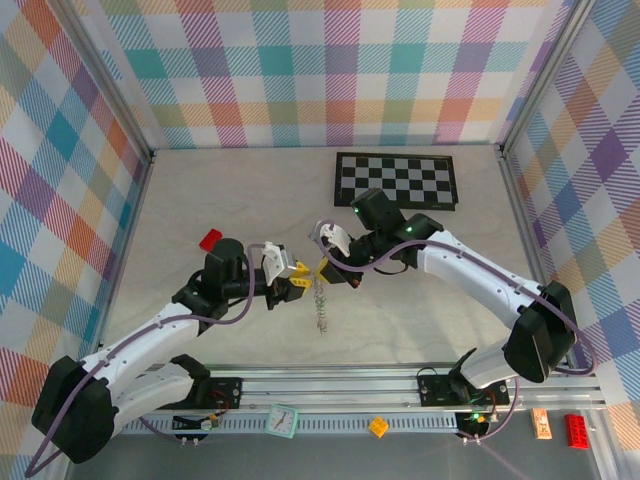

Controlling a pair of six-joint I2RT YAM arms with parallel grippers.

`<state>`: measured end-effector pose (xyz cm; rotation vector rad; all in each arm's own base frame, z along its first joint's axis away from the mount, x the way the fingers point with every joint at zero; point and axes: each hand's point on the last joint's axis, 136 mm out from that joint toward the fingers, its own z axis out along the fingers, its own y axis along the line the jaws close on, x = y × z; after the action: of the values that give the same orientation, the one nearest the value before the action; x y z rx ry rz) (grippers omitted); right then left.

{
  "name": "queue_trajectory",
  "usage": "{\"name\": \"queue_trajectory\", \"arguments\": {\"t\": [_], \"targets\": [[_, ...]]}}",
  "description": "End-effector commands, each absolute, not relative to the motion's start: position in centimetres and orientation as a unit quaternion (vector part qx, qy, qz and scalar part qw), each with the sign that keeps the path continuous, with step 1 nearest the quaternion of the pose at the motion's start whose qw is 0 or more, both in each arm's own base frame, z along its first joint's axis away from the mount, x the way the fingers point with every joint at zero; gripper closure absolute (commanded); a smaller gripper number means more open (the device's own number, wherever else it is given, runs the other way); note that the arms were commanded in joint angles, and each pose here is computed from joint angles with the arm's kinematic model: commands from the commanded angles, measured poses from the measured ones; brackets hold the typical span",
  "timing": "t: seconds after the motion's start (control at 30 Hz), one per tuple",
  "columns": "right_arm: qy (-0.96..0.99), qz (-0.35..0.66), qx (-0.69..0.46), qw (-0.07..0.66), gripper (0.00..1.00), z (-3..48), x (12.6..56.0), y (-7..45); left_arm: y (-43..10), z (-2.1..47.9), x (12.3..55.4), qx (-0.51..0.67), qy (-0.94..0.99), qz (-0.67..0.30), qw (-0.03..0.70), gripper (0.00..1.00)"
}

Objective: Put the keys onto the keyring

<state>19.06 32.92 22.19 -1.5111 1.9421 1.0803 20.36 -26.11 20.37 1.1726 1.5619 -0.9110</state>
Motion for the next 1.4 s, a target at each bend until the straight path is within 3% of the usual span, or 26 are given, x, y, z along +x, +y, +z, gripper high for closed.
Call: {"name": "queue_trajectory", "arguments": {"t": [0.0,0.4,0.53,0.73,1.0,1.17,1.23,1.3,1.37], "targets": [[0.685,0.406,-0.563,0.224,1.0,23.3,18.5,33.5,-26.7,21.5,19.7,0.488,0.624,-0.394,0.466,0.72],[0.672,0.392,-0.582,0.236,1.0,23.0,18.3,33.7,-27.1,22.1,19.2,0.494,0.609,-0.414,0.461,0.73],[0.662,0.395,-0.589,0.242,1.0,23.1,18.1,33.8,-27.2,22.1,19.1,0.496,0.608,-0.417,0.459,0.83],[0.657,0.399,-0.593,0.241,1.0,23.0,17.8,34.0,-27.3,22.2,19.1,0.496,0.605,-0.421,0.458,0.86],[0.655,0.403,-0.593,0.24,1.0,22.8,17.7,34.1,-27.4,23.2,18.9,0.495,0.591,-0.429,0.47,1.0],[0.672,0.381,-0.582,0.256,1.0,22.3,18.6,33.8,-27.2,23.9,18.9,0.477,0.596,-0.436,0.478,1.0],[0.685,0.368,-0.568,0.269,0.83,22.4,19.5,33.5,-26.9,23.9,19.3,0.456,0.615,-0.432,0.477,1.0],[0.69,0.363,-0.558,0.284,0.75,22.6,20.0,33.1,-26.5,23.9,19.9,0.426,0.64,-0.431,0.472,1.0],[0.702,0.348,-0.541,0.305,0.61,22.7,20.8,32.5,-25.9,23.6,21.1,0.374,0.688,-0.415,0.464,1.0]]}}
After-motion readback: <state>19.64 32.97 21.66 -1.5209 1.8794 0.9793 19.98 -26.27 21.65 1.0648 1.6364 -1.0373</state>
